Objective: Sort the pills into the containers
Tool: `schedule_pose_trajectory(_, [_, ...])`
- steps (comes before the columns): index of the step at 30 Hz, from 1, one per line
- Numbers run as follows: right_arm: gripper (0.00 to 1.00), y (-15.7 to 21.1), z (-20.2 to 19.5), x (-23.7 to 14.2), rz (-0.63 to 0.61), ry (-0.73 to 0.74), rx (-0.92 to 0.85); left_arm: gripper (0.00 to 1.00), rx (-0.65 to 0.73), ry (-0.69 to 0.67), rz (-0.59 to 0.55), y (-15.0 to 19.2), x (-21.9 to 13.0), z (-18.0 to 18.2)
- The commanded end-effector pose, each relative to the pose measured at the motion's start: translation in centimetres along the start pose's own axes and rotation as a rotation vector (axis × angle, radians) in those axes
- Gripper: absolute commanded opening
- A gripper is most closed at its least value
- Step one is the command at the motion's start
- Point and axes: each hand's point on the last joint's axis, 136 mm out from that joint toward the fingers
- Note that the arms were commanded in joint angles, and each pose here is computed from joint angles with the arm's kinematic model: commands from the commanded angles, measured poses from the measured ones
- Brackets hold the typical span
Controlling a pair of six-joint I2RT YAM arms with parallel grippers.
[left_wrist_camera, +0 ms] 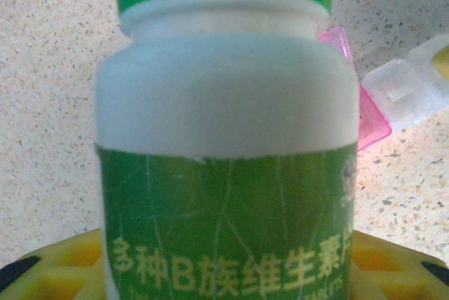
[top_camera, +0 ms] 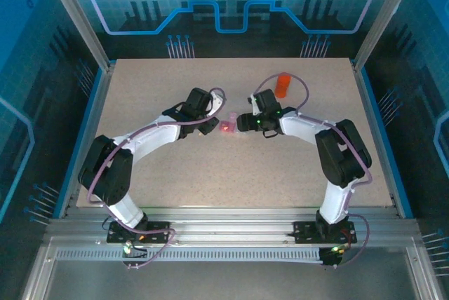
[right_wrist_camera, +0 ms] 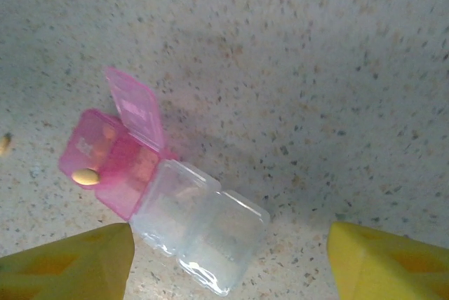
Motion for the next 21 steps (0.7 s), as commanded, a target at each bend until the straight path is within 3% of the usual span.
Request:
schedule_pose_trajectory(1, [0.73, 0.8, 0.4, 0.8, 0.059, -0.024, 0.07, 0.0, -0.112, 0.043, -0.039, -0.4, -0.3, -0.4])
schedule_pose_trajectory(11, [0.67, 1.8, 1.0, 2.2, 0.1, -0.08, 0.128, 0.0, -0.367, 0.1, -0.027, 0.5, 1.3, 0.5])
schedule_pose_trajectory(15, [0.65, 2.0, 1.1, 2.3, 0.102, -0.091, 0.134, 0.0, -0.373, 0.22, -0.115, -0.2, 1.2, -1.3])
schedule_pose_trajectory(21, [0.6, 2.2, 1.3, 2.4, 0.101, -0.13, 0.136, 0.0, -0.345, 0.293, -0.265, -0.5, 1.5, -2.3])
Point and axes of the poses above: each hand's point on the last joint's axis, 136 mm out from that joint toward the fingers, its own x axis out along the fingers, its own z axis along the line the jaws close on, y = z × x, and after that the axes turned 8 degrees about -x, right-handed
